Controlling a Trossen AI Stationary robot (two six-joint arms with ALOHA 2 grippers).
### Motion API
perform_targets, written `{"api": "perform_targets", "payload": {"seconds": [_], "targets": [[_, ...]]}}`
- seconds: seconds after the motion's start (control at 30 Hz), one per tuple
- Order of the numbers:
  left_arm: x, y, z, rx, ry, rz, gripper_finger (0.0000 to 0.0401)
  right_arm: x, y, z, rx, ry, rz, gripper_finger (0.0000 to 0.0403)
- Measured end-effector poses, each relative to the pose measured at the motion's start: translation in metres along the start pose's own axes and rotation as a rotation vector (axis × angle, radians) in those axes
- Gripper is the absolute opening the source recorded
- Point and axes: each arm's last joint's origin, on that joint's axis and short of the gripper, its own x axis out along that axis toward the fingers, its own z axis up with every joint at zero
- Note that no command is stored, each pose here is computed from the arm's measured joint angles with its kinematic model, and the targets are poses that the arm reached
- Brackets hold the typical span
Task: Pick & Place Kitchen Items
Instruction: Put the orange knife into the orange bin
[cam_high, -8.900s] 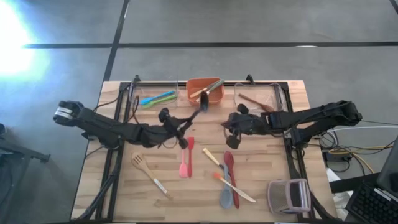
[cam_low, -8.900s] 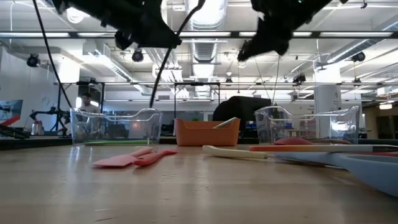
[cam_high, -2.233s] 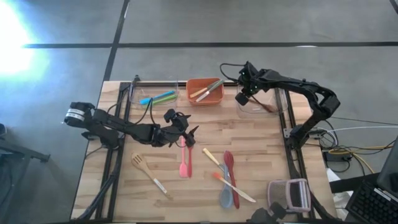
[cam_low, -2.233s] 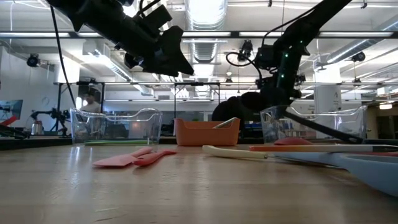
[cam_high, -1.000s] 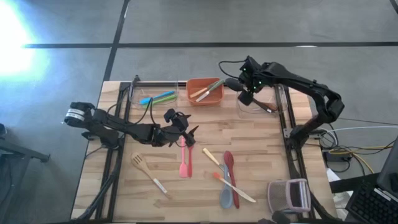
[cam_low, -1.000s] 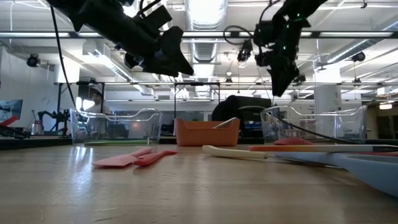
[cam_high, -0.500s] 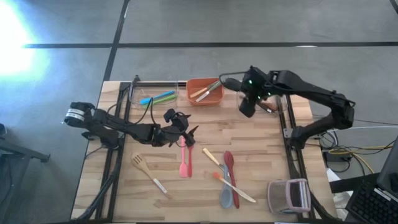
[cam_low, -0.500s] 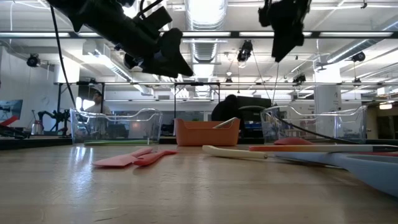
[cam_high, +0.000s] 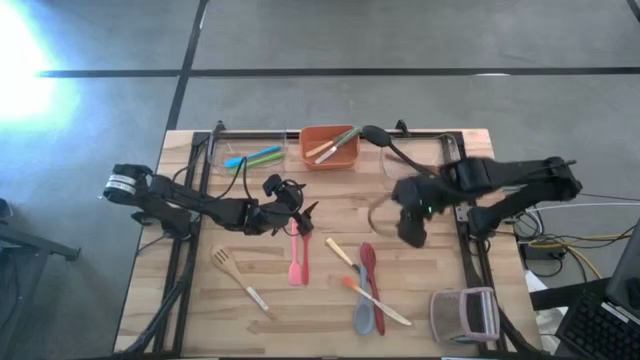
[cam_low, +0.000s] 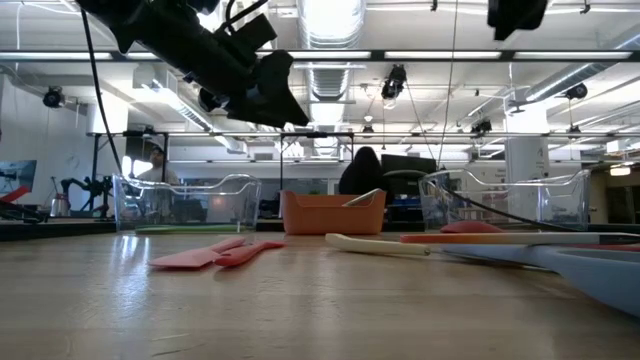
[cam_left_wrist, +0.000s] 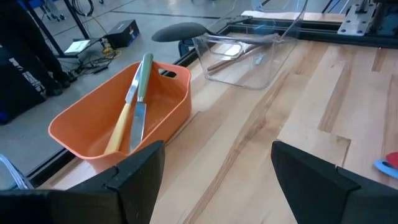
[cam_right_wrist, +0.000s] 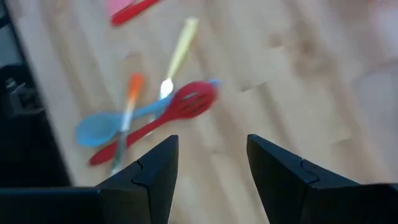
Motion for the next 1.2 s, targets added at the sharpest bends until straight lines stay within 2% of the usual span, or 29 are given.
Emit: {"api": "perform_targets", "payload": {"seconds": [0.13, 0.3, 0.63, 0.73, 0.87, 0.97, 1.2], "targets": [[0.0, 0.0, -0.001, 0.004, 0.005, 0.001, 0.0296, 0.01, 0.029, -0.013, -0.012, 0.039, 0.042, 0.0182], [0.0, 0.0, -0.001, 0.008, 0.008, 0.001, 0.0296, 0.03, 0.057, -0.025, -0.002, 0.105, 0.037, 0.0178], [0.0, 0.001, -0.004, 0.044, 0.035, 0.007, 0.0296, 0.094, 0.103, -0.047, -0.011, 0.328, -0.033, 0.0175], [0.0, 0.001, -0.006, 0.067, 0.048, 0.009, 0.0296, 0.113, 0.116, -0.054, -0.001, 0.391, -0.023, 0.0171], [0.0, 0.002, -0.007, 0.104, 0.059, 0.007, 0.0296, 0.138, 0.136, -0.057, -0.022, 0.372, 0.039, 0.0165], [0.0, 0.001, -0.007, 0.11, 0.058, 0.004, 0.0296, 0.155, 0.144, -0.058, -0.029, 0.356, 0.056, 0.0162], [0.0, 0.002, -0.006, 0.106, 0.052, 0.004, 0.0296, 0.19, 0.145, -0.066, -0.038, 0.389, -0.035, 0.0163]]}}
